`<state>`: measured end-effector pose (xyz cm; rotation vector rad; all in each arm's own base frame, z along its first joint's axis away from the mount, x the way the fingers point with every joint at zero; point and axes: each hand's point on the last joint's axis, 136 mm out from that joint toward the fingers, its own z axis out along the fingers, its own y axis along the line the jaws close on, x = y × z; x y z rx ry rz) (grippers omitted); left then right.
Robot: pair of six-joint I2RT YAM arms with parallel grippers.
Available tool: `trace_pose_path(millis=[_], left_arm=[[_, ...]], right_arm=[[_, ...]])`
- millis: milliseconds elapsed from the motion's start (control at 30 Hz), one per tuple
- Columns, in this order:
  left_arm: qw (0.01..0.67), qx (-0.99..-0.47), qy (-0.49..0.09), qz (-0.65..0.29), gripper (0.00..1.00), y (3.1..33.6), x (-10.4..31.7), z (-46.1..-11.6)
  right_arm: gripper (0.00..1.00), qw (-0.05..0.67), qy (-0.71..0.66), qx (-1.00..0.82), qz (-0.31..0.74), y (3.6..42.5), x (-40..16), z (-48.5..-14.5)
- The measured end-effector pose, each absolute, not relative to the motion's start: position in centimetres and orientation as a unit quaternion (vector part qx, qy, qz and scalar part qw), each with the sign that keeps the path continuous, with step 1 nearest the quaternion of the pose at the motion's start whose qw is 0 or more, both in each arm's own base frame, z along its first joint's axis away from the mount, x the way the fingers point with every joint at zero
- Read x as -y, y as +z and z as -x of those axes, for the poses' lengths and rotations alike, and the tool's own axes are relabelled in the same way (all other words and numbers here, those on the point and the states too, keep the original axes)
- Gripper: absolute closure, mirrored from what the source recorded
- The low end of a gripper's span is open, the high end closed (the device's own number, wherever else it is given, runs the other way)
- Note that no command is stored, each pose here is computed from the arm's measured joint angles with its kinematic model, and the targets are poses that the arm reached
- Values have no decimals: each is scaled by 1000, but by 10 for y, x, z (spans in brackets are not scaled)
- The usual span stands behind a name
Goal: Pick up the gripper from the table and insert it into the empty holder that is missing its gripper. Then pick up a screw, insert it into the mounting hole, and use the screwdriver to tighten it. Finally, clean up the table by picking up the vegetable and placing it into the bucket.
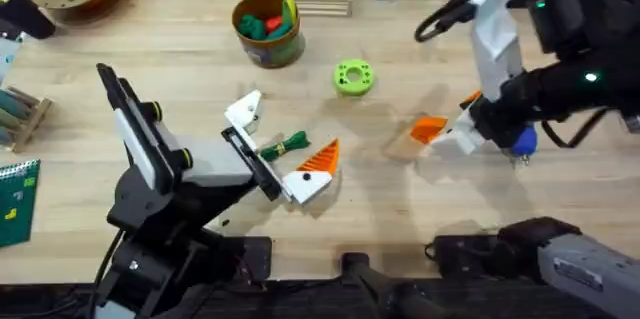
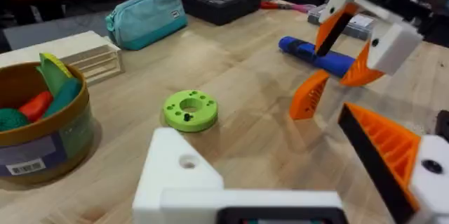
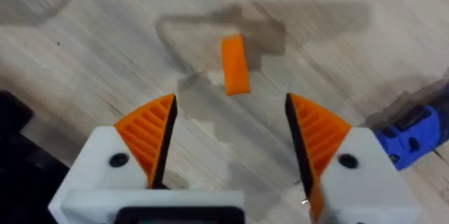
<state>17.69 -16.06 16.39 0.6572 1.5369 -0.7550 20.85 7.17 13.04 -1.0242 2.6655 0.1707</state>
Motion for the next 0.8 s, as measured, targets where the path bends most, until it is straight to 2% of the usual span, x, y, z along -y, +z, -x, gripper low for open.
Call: trace_pose_path(millis=[167,433,600,800], left_arm=[[608,-665,-327,-284,14,164,161,-177],[608,-665,-327,-284,14,164,161,-177],[608,-665,-327,-284,14,164,161,-177],[608,-665,-327,-284,14,164,161,-177]], right_arm=[[105,113,59,-925,358,114,-72,-217],[107,117,55,-923,363,111,-73,-226],[171,91,58,-926,362,99,-73,-227],[299,81,59,-926,364,94,-75,-228]])
